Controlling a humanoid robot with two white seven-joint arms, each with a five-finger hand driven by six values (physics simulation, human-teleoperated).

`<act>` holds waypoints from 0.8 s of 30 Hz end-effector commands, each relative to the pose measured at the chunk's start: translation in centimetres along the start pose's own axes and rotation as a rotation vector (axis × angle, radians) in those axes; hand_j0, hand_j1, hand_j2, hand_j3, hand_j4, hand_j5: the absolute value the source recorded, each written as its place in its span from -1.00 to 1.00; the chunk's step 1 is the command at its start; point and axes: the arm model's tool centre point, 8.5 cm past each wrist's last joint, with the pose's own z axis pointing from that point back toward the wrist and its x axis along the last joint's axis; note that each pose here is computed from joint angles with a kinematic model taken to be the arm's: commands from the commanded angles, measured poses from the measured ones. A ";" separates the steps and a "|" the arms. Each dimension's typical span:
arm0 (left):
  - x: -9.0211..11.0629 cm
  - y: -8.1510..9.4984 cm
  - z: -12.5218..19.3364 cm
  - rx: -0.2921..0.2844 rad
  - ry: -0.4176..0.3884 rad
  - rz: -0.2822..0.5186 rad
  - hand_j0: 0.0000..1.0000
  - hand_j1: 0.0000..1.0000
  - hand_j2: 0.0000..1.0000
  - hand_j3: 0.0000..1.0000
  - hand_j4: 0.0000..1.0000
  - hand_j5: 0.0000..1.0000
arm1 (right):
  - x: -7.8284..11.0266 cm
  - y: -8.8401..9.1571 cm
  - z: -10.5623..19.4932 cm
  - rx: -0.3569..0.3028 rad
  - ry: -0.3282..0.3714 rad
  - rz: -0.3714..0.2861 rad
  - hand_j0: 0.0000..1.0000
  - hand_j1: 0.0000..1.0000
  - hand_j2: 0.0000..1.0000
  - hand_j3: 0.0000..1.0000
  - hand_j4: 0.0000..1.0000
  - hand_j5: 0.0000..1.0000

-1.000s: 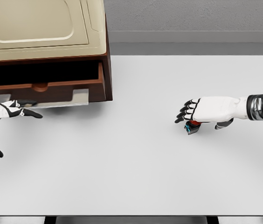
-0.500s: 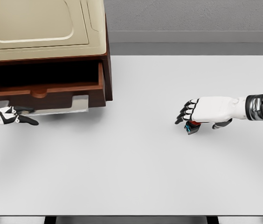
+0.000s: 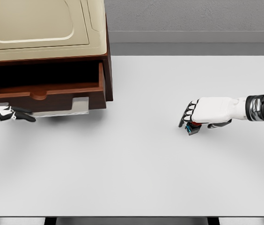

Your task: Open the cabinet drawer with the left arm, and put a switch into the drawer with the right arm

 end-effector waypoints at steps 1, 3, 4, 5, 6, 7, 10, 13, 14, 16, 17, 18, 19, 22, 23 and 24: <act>0.1 0.5 0.2 0.018 0.001 0.005 1.00 1.00 1.00 1.00 1.00 1.00 | 0.0 0.0 0.0 -0.003 0.001 -0.004 0.31 0.31 0.31 0.31 0.31 0.31; 0.0 0.7 0.3 0.022 0.012 0.007 1.00 1.00 1.00 1.00 1.00 1.00 | -0.1 0.0 0.0 -0.003 0.001 -0.006 0.27 0.27 0.27 0.27 0.27 0.27; 0.0 0.7 0.4 0.023 0.014 0.006 1.00 1.00 1.00 1.00 1.00 1.00 | -0.1 0.0 0.0 -0.003 0.001 -0.006 0.27 0.27 0.27 0.27 0.27 0.27; 0.1 0.7 0.4 0.025 0.012 0.009 1.00 1.00 1.00 1.00 1.00 1.00 | 0.0 0.0 0.0 -0.004 0.000 -0.005 0.27 0.27 0.27 0.27 0.27 0.27; 0.1 0.8 0.4 0.031 0.006 0.016 1.00 1.00 1.00 1.00 1.00 1.00 | 0.0 -0.1 0.0 -0.005 -0.001 -0.005 0.27 0.27 0.27 0.27 0.27 0.27; 0.1 0.8 0.4 0.032 0.006 0.015 1.00 1.00 1.00 1.00 1.00 1.00 | 0.0 -0.1 -0.1 -0.006 -0.002 -0.005 0.25 0.25 0.25 0.25 0.25 0.25; 0.2 1.1 0.5 0.044 -0.002 0.026 1.00 1.00 1.00 1.00 1.00 1.00 | 0.0 -0.1 -0.2 -0.007 -0.004 -0.006 0.15 0.15 0.15 0.15 0.15 0.15; 0.3 1.2 0.6 0.049 -0.005 0.025 1.00 1.00 1.00 1.00 1.00 1.00 | 0.1 -0.1 -0.2 -0.008 -0.005 -0.007 0.04 0.04 0.04 0.04 0.04 0.04; 0.4 1.2 0.5 0.050 -0.008 0.024 1.00 1.00 1.00 1.00 1.00 1.00 | 0.1 -0.1 -0.2 -0.008 -0.006 -0.007 0.03 0.03 0.03 0.03 0.03 0.03; 0.7 1.2 0.6 0.043 -0.015 0.017 1.00 1.00 1.00 1.00 1.00 1.00 | 0.1 -0.1 -0.3 -0.009 -0.008 -0.008 -0.08 -0.08 -0.08 -0.08 -0.08 -0.08; 0.8 1.2 0.8 0.042 -0.023 0.005 1.00 1.00 1.00 1.00 1.00 1.00 | 0.1 -0.2 -0.2 -0.009 -0.006 -0.007 -0.11 -0.11 -0.11 -0.11 -0.11 -0.11; 0.9 1.2 1.2 0.038 -0.019 -0.001 1.00 1.00 1.00 1.00 1.00 1.00 | 0.1 -0.2 -0.2 -0.012 -0.007 -0.007 -0.12 -0.12 -0.12 -0.12 -0.12 -0.12; 0.9 1.3 1.5 0.040 -0.011 0.004 1.00 1.00 1.00 1.00 1.00 1.00 | 0.1 -0.2 -0.3 -0.013 -0.009 -0.010 -0.14 -0.14 -0.14 -0.14 -0.14 -0.14; 1.0 1.3 1.6 0.040 -0.010 0.004 1.00 1.00 1.00 1.00 1.00 1.00 | 0.1 -0.3 -0.2 -0.019 -0.010 -0.012 -0.25 -0.25 -0.25 -0.25 -0.25 -0.25; 1.0 1.3 1.7 0.040 -0.008 0.004 1.00 1.00 1.00 1.00 1.00 1.00 | 0.0 -0.5 -0.2 -0.022 -0.008 -0.011 -0.27 -0.27 -0.27 -0.27 -0.27 -0.27; 1.0 1.3 1.8 0.040 -0.007 0.007 1.00 1.00 1.00 1.00 1.00 1.00 | 0.1 -0.6 -0.2 -0.026 -0.010 -0.011 -0.28 -0.28 -0.28 -0.28 -0.28 -0.28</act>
